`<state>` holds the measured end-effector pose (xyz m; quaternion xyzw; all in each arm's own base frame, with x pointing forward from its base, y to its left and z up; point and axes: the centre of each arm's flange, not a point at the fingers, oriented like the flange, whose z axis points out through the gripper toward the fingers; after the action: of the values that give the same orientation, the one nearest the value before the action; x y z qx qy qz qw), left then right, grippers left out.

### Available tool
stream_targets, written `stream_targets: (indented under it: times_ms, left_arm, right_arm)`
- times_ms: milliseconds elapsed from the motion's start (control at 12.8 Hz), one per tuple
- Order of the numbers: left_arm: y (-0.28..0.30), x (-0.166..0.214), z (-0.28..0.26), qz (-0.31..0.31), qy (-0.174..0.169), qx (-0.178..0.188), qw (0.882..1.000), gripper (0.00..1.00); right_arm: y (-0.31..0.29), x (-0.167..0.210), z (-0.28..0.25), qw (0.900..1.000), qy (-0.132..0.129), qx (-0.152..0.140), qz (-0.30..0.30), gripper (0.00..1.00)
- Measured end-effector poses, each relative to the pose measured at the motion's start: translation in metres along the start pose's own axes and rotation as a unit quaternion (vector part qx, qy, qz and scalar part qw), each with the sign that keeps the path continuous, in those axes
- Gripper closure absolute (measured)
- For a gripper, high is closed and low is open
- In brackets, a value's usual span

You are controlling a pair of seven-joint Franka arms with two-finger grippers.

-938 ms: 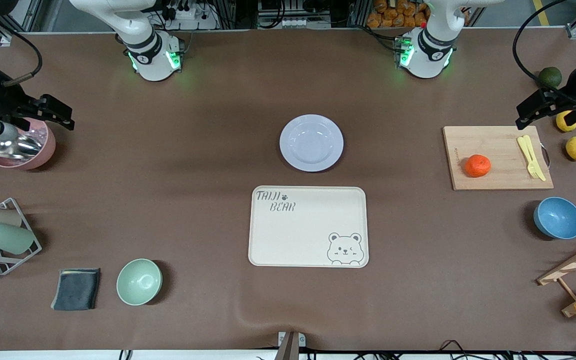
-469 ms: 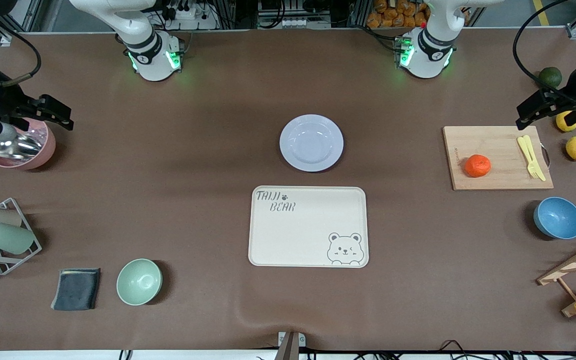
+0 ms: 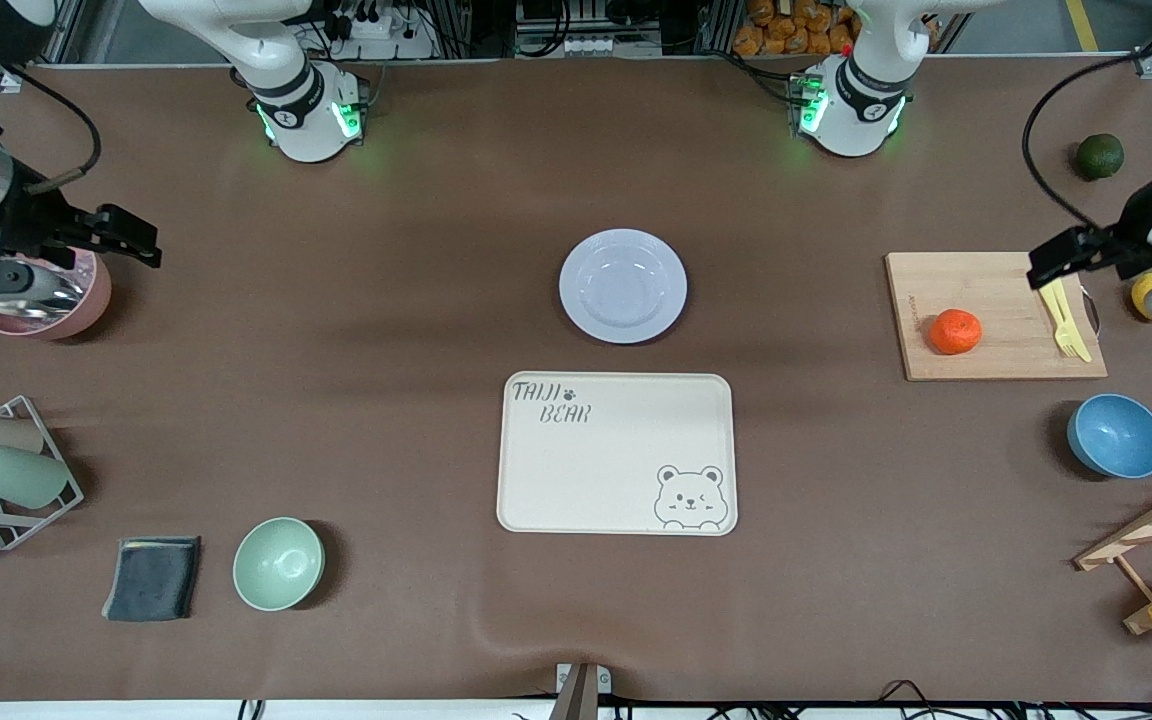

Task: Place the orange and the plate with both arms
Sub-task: 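Reach the left gripper to the orange while the right gripper moves out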

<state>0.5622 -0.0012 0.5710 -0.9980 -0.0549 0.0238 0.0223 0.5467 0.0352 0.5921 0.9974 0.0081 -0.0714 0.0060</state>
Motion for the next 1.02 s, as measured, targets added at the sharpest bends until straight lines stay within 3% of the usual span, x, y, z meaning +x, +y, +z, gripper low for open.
stream_targets:
  times_ms: [313, 626, 1016]
  left_arm:
    - [-0.034, -0.009, 0.109, -0.026, 0.000, -0.001, 1.000, 0.00]
    - [-0.055, -0.041, 0.204, -0.032, 0.008, 0.011, 0.999, 0.00]
    - [-0.077, -0.066, 0.259, -0.036, -0.014, 0.025, 0.999, 0.00]
  right_arm:
    - [-0.007, 0.018, 0.032, 1.000, -0.030, -0.002, -0.005, 0.00]
    - [-0.012, 0.028, 0.047, 0.999, -0.038, 0.000, -0.009, 0.00]
    - [-0.028, 0.038, 0.063, 0.999, -0.045, 0.018, -0.019, 0.00]
